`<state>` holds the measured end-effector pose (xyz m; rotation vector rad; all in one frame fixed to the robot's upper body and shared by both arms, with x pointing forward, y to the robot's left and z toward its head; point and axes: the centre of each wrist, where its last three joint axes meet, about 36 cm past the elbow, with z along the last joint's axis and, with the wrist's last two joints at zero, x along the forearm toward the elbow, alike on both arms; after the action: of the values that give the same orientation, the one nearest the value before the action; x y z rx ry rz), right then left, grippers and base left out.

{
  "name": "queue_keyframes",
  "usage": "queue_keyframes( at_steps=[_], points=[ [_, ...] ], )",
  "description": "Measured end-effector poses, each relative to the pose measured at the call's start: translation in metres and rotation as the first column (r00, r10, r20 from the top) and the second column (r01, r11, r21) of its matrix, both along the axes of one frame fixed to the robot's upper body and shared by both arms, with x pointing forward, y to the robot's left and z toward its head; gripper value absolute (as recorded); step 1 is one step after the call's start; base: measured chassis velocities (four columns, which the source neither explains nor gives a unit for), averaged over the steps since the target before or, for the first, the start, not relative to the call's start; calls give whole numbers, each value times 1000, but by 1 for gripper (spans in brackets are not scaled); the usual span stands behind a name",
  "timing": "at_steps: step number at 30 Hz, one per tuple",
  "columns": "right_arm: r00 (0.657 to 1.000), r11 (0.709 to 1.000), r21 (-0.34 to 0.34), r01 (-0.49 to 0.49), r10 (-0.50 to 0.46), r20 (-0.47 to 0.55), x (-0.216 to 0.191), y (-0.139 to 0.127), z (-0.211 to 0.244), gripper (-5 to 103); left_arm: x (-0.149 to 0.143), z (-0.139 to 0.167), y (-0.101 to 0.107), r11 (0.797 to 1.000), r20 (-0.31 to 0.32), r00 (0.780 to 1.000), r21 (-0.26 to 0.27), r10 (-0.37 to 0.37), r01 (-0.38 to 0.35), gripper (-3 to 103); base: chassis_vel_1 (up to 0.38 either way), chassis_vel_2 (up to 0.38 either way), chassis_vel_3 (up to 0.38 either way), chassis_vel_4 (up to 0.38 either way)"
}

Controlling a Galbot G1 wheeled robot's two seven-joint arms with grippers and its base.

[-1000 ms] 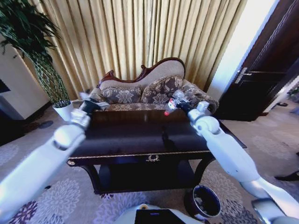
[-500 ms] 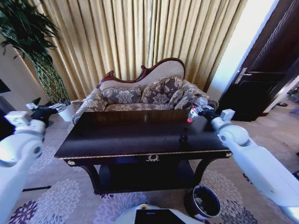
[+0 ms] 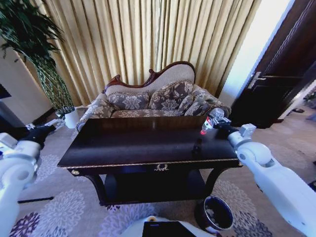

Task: Move to the front of the table and place the trash on the table into the trash bin.

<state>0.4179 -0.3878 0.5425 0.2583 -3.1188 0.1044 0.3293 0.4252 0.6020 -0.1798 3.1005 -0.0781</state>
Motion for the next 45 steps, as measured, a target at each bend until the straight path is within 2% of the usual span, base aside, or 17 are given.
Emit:
queue_keyframes(
  at_steps=[2,3,7,23,45],
  points=[
    [1000,1000,9,-11,11,7,-4,5,2,24,-2,-3,-4,1000,-7,1000,-1,-12,12,100,0,0,0,0],
    [1000,1000,14,-28,28,13,-10,13,5,24,-7,-9,-12,999,-30,999,-13,-31,30,100,0,0,0,0],
    [999,999,11,-34,34,16,-13,16,6,24,-9,-13,-17,999,-43,998,-17,-40,39,100,0,0,0,0],
    [999,999,15,-36,35,22,-17,19,7,24,-3,-18,-22,998,-54,997,-21,-62,61,100,12,-10,-7,10],
    [999,999,20,-31,31,26,-22,19,8,24,-3,-24,-22,997,-61,995,-18,-73,72,100,151,-154,-148,148]
  ],
)
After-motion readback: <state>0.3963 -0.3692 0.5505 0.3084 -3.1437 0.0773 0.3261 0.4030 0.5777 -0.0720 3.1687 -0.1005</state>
